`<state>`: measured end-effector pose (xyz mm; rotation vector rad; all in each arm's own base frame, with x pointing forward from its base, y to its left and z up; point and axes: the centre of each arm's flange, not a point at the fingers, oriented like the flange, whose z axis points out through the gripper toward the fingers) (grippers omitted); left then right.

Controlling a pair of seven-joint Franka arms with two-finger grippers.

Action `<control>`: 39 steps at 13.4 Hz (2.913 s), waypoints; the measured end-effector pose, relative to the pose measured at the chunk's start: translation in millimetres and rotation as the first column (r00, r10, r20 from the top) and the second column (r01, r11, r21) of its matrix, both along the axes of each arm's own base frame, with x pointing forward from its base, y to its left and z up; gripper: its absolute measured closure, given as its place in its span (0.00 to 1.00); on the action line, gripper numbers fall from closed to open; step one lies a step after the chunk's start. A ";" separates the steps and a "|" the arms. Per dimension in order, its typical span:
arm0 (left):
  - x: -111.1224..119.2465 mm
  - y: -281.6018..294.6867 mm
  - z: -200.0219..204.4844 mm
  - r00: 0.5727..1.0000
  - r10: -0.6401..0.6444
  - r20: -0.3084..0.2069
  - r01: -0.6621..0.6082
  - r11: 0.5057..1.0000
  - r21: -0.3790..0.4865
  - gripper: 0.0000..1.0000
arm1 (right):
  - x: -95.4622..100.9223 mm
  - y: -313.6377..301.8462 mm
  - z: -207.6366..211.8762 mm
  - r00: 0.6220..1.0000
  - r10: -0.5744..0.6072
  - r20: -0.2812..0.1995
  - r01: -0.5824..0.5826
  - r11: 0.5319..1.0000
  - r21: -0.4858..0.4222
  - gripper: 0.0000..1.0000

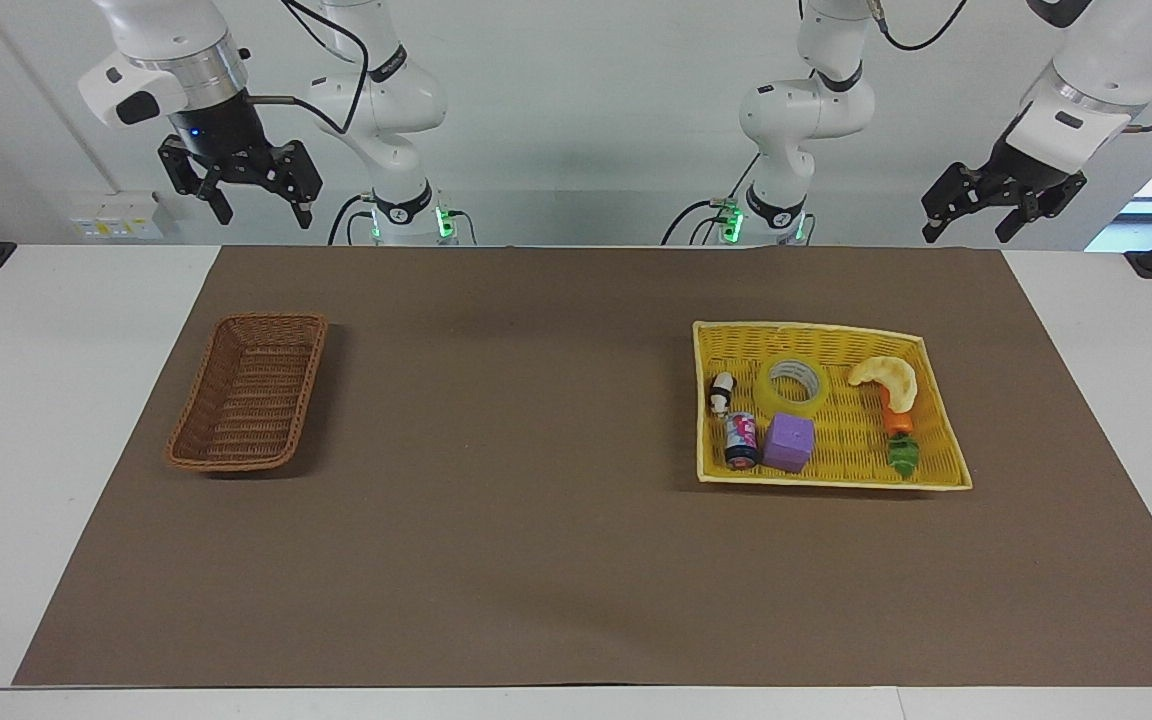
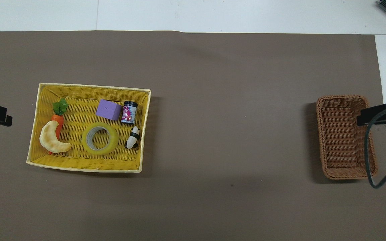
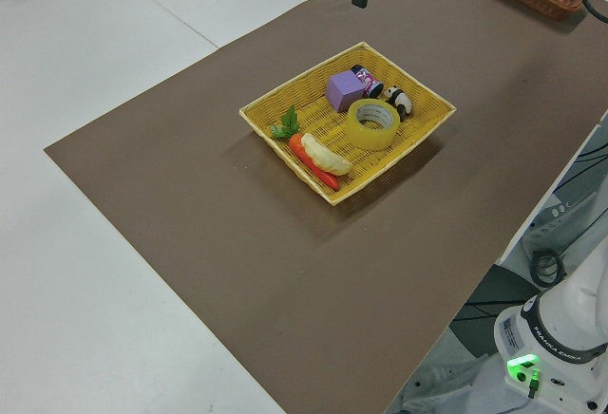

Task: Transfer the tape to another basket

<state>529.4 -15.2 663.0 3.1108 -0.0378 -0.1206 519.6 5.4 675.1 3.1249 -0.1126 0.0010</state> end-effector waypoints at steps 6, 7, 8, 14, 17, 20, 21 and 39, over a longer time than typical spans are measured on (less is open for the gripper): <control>1.1 -5.0 -15.2 0.999 -0.033 -0.024 0.033 0.999 -0.002 0.00 | 0.0 0.0 0.0 1.000 0.000 0.000 0.000 1.000 0.000 0.00; 1.5 -5.8 -20.4 0.998 -0.060 -0.031 0.060 0.998 -0.005 0.00 | 0.0 0.0 0.0 1.000 0.000 0.000 0.000 1.000 0.000 0.00; 2.2 -6.2 -27.9 0.995 -0.090 -0.040 0.089 0.996 -0.009 0.00 | 0.0 0.0 0.0 1.000 0.000 0.000 0.000 1.000 0.000 0.00; 11.4 -11.9 -97.3 0.967 -0.253 -0.035 0.250 0.966 -0.071 0.00 | 0.0 0.0 0.0 1.000 0.000 0.000 0.000 1.000 0.000 0.00; 13.4 -16.7 -132.5 0.963 -0.268 -0.016 0.264 0.957 -0.119 0.00 | 0.0 0.0 0.0 1.000 0.000 0.000 0.000 1.000 0.000 0.00; 13.8 -19.1 -161.8 0.968 -0.251 -0.003 0.248 0.957 -0.153 0.00 | 0.0 0.0 0.0 1.000 0.000 0.000 0.000 1.000 0.000 0.00; 13.8 -19.1 -173.3 0.970 -0.244 0.002 0.241 0.958 -0.156 0.00 | 0.0 0.0 0.0 1.000 0.000 0.000 0.000 1.000 0.000 0.00; -2.5 -42.4 -343.0 0.999 -0.045 0.004 0.045 0.991 -0.126 0.77 | 0.0 0.0 0.0 1.000 0.000 0.000 0.000 1.000 0.000 0.00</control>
